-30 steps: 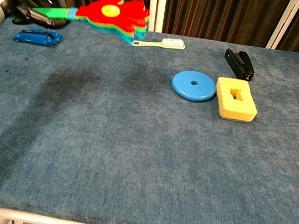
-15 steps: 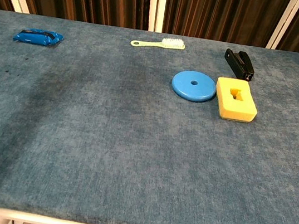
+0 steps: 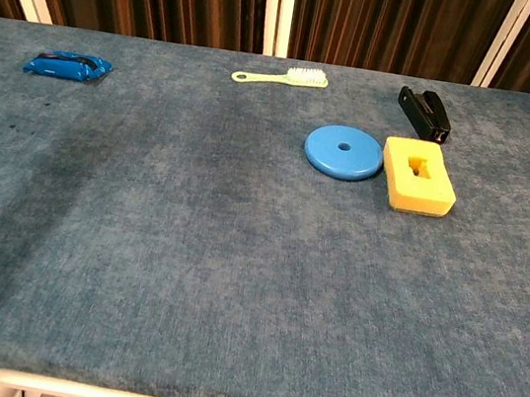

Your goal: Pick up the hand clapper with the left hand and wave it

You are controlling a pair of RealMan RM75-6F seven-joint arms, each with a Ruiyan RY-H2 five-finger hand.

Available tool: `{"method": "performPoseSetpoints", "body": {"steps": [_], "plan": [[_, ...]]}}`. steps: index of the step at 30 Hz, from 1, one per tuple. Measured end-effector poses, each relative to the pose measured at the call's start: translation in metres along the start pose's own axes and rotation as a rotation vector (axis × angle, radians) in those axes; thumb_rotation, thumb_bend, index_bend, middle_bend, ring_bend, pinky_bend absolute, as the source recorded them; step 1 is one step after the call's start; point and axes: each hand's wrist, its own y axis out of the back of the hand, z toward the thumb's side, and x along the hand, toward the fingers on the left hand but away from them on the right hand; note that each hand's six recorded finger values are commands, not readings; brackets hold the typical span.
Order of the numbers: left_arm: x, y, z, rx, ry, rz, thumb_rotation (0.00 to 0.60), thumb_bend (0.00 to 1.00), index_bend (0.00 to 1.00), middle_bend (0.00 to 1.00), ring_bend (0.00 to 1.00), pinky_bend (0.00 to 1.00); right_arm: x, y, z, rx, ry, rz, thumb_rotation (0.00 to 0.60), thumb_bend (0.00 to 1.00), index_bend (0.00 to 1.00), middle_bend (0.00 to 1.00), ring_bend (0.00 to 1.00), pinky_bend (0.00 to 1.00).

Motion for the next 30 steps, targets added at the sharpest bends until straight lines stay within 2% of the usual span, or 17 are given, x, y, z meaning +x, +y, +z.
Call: {"method": "performPoseSetpoints", "body": {"steps": [2, 7, 9, 13, 17, 23, 26, 30], "plan": [[0.000, 0.000, 0.001, 0.007, -0.006, -0.005, 0.600, 0.26, 0.96, 1.00, 1.00, 1.00, 0.000, 0.000, 0.000, 0.000, 0.000, 0.000, 0.600, 0.31, 0.00, 0.00, 0.00, 0.00], [0.000, 0.003, 0.004, 0.016, -0.015, -0.008, 0.600, 0.28, 1.00, 1.00, 1.00, 1.00, 0.000, 0.000, -0.001, -0.002, -0.003, 0.001, 0.600, 0.31, 0.00, 0.00, 0.00, 0.00], [0.000, 0.003, 0.005, 0.028, -0.019, -0.011, 0.600, 0.31, 1.00, 1.00, 1.00, 1.00, 0.000, 0.000, -0.001, -0.002, -0.003, 0.000, 0.600, 0.31, 0.00, 0.00, 0.00, 0.00], [-0.001, 0.002, 0.006, 0.059, -0.030, -0.026, 0.600, 0.45, 1.00, 1.00, 1.00, 1.00, 0.000, 0.000, -0.001, -0.003, -0.003, -0.002, 0.600, 0.31, 0.00, 0.00, 0.00, 0.00], [-0.001, 0.000, 0.008, 0.135, -0.056, -0.050, 0.600, 0.53, 1.00, 1.00, 1.00, 1.00, 0.000, 0.000, -0.001, -0.003, -0.003, -0.002, 0.600, 0.31, 0.00, 0.00, 0.00, 0.00], [-0.003, -0.004, 0.010, 0.353, -0.123, -0.112, 0.600, 0.56, 1.00, 1.00, 1.00, 1.00, 0.000, 0.000, -0.001, -0.002, -0.001, -0.001, 0.600, 0.31, 0.00, 0.00, 0.00, 0.00], [-0.006, -0.010, 0.009, 0.507, -0.165, -0.169, 0.600, 0.57, 1.00, 1.00, 1.00, 1.00, 0.000, 0.000, -0.001, -0.002, -0.001, 0.000, 0.600, 0.31, 0.00, 0.00, 0.00, 0.00], [-0.011, -0.020, 0.002, 0.760, -0.211, -0.281, 0.600, 0.57, 1.00, 1.00, 1.00, 1.00, 0.000, -0.001, 0.000, -0.001, 0.001, 0.002, 0.600, 0.31, 0.00, 0.00, 0.00, 0.00]]}}
